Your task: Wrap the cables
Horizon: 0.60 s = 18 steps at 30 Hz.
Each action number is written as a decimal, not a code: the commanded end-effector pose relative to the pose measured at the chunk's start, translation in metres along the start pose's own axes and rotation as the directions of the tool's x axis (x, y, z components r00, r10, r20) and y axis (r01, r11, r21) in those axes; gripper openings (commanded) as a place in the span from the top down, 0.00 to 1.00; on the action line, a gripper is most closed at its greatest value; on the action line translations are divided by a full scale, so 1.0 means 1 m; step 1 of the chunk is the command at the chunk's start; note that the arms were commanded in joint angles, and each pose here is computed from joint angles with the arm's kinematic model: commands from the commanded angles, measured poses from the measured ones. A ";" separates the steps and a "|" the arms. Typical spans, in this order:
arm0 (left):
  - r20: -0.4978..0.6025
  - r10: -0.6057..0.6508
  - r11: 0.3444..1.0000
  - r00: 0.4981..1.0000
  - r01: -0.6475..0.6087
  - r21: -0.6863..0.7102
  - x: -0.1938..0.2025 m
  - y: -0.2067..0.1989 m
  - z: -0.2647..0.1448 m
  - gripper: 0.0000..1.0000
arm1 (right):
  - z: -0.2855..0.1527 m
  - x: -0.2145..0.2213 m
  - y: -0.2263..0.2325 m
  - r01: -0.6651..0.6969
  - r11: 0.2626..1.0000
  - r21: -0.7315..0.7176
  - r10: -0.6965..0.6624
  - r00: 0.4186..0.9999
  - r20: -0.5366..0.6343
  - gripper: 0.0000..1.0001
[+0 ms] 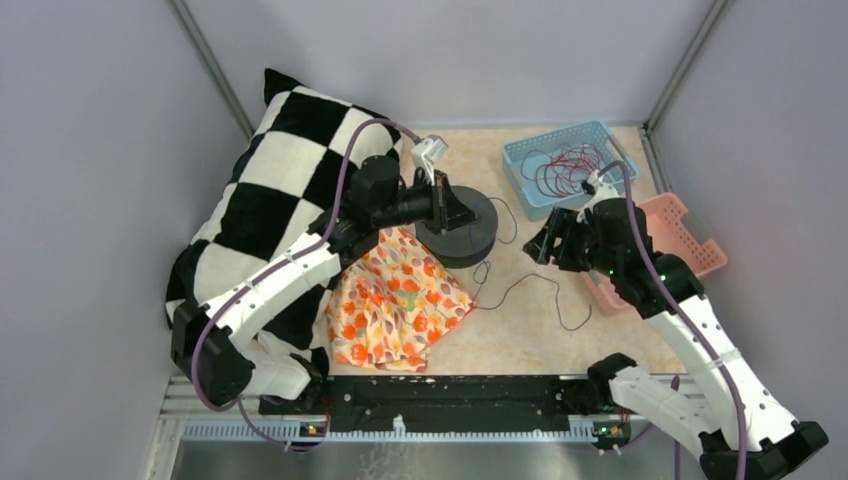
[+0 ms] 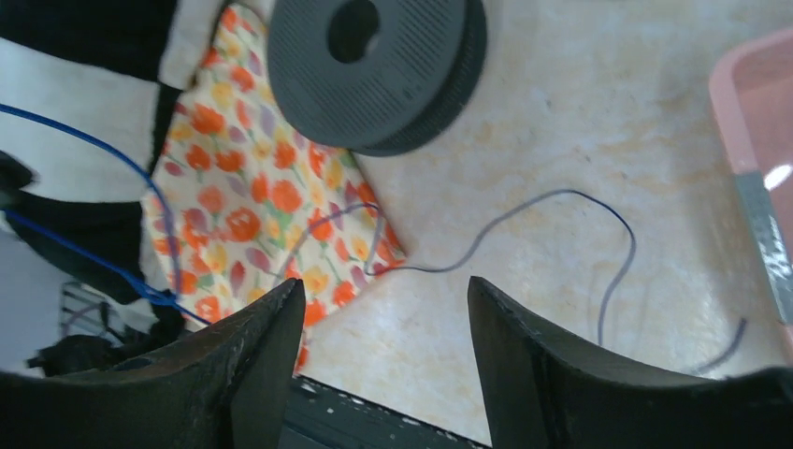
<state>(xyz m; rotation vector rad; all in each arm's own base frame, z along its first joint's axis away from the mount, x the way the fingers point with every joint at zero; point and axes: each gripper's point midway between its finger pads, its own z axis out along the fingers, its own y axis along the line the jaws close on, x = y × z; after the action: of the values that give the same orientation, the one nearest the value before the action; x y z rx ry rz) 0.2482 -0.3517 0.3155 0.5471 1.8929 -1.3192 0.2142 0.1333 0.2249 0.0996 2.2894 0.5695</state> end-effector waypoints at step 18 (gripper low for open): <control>0.115 0.060 0.997 0.992 -0.065 0.043 -0.030 -0.020 -0.008 1.00 | -0.012 -0.055 0.088 -0.214 0.869 -0.446 0.302 0.944 0.135 0.28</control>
<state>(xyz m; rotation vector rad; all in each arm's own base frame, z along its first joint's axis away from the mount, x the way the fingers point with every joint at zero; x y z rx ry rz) 0.2499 -0.3540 0.3264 0.5373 1.8452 -1.3404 0.2356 0.1916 0.2854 0.2400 1.9823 1.0929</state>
